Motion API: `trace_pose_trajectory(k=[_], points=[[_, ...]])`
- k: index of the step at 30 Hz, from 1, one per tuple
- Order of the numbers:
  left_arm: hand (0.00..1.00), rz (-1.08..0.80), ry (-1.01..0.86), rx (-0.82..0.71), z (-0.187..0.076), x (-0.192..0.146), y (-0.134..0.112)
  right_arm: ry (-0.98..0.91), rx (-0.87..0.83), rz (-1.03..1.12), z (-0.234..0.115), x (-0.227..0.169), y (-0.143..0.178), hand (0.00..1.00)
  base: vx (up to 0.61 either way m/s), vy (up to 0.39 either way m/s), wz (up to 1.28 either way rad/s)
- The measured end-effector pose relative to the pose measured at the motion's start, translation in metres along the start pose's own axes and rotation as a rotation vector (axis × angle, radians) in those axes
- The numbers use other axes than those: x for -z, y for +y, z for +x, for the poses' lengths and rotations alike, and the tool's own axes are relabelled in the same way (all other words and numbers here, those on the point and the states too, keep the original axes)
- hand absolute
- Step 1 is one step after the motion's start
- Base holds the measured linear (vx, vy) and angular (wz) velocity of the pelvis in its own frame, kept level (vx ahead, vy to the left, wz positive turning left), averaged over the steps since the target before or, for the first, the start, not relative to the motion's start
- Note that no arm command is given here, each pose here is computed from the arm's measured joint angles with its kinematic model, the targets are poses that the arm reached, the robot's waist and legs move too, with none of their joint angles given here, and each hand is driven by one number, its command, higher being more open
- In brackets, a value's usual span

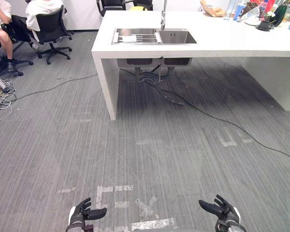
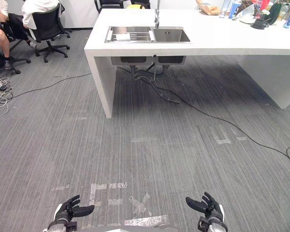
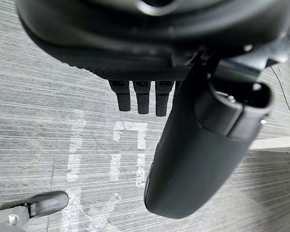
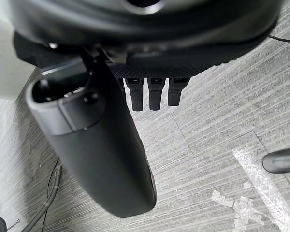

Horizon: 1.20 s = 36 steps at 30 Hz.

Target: Walk over to the sink, pick up the cup, carry it to the dishwasher, place the cup inside the dishwasher, then close the dishwasher door

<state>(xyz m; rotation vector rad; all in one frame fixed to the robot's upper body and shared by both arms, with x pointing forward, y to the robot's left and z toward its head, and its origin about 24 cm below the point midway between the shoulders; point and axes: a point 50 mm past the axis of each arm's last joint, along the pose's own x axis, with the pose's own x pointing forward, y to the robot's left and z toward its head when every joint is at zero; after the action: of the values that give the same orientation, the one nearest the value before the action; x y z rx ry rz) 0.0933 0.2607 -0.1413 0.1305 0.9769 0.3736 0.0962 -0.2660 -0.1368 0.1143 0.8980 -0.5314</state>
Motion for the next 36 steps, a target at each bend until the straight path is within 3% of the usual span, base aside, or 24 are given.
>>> trace_pose_trajectory(k=[23,31,36], points=[[0.90,-0.024,-0.025,0.031,-0.002,-0.002,-0.005,-0.039,-0.003,-0.008,0.005,-0.016,0.001,0.90,-0.01,-0.004,0.01],[0.90,-0.074,-0.042,0.081,-0.009,0.000,-0.026,-0.058,0.008,-0.042,0.007,-0.024,-0.002,0.90,0.11,0.050,-0.19],[0.90,-0.070,-0.116,0.086,-0.003,-0.025,-0.029,-0.060,-0.012,-0.087,0.010,-0.030,0.001,0.90,0.35,0.059,0.12]])
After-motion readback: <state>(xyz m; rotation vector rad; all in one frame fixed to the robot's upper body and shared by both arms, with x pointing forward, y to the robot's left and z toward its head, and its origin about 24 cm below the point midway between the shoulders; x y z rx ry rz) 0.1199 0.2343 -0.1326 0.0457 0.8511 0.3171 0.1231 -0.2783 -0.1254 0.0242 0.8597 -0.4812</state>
